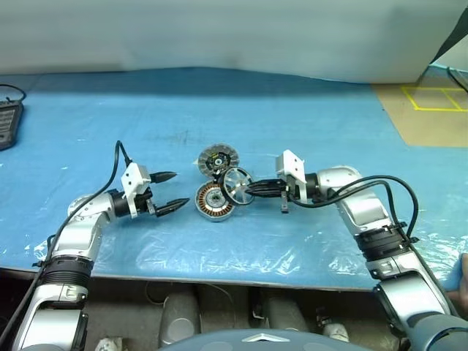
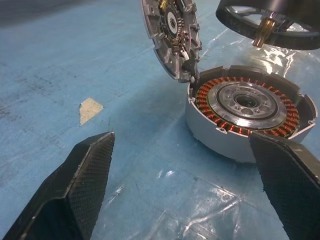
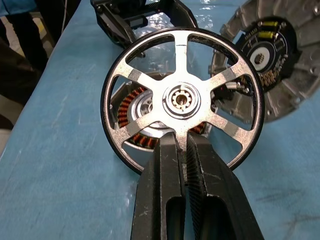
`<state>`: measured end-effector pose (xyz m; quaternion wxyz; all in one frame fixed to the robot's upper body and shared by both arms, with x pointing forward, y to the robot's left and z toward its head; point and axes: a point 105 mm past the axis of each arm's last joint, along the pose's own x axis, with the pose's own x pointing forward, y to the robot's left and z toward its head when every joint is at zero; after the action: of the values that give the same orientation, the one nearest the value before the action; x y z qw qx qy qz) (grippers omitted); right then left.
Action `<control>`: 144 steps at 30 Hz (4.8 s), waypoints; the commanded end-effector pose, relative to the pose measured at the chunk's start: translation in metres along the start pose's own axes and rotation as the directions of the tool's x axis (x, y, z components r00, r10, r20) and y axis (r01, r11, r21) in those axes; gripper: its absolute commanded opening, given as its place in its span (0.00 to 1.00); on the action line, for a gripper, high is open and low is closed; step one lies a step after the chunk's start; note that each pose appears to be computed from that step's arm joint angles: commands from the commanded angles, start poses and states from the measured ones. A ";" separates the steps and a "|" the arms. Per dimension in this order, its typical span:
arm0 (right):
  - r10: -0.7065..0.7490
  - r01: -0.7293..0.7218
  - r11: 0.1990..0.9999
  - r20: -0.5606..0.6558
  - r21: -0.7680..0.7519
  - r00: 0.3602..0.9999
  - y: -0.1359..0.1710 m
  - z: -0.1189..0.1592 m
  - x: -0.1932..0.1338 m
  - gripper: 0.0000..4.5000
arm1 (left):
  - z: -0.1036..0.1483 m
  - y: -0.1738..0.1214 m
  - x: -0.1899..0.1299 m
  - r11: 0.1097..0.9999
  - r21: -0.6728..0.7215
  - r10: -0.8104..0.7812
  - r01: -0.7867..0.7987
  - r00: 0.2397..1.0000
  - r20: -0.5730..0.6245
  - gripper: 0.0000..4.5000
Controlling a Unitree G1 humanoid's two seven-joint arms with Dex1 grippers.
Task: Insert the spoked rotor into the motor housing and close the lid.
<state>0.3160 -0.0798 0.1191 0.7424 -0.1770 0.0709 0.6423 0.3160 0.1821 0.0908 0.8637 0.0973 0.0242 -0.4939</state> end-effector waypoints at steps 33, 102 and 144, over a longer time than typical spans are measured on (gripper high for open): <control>0.115 -0.115 0.993 0.024 0.001 0.993 0.005 0.006 0.035 0.00 | -0.002 -0.002 -0.005 1.000 0.012 0.023 -0.023 1.000 -0.003 1.00; -0.252 0.241 0.967 0.189 0.081 0.949 -0.094 0.042 0.040 0.01 | -0.002 0.008 -0.014 0.996 0.023 0.083 -0.083 0.997 -0.008 1.00; 0.003 -0.015 0.997 0.157 0.072 0.988 -0.003 0.002 0.071 0.01 | 0.002 -0.008 -0.016 0.999 -0.040 -0.028 0.029 0.999 0.034 1.00</control>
<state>0.3286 -0.0100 0.0951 0.7455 -0.0992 0.0405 0.6579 0.3036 0.1900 0.0835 0.8630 0.0692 0.0368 -0.4991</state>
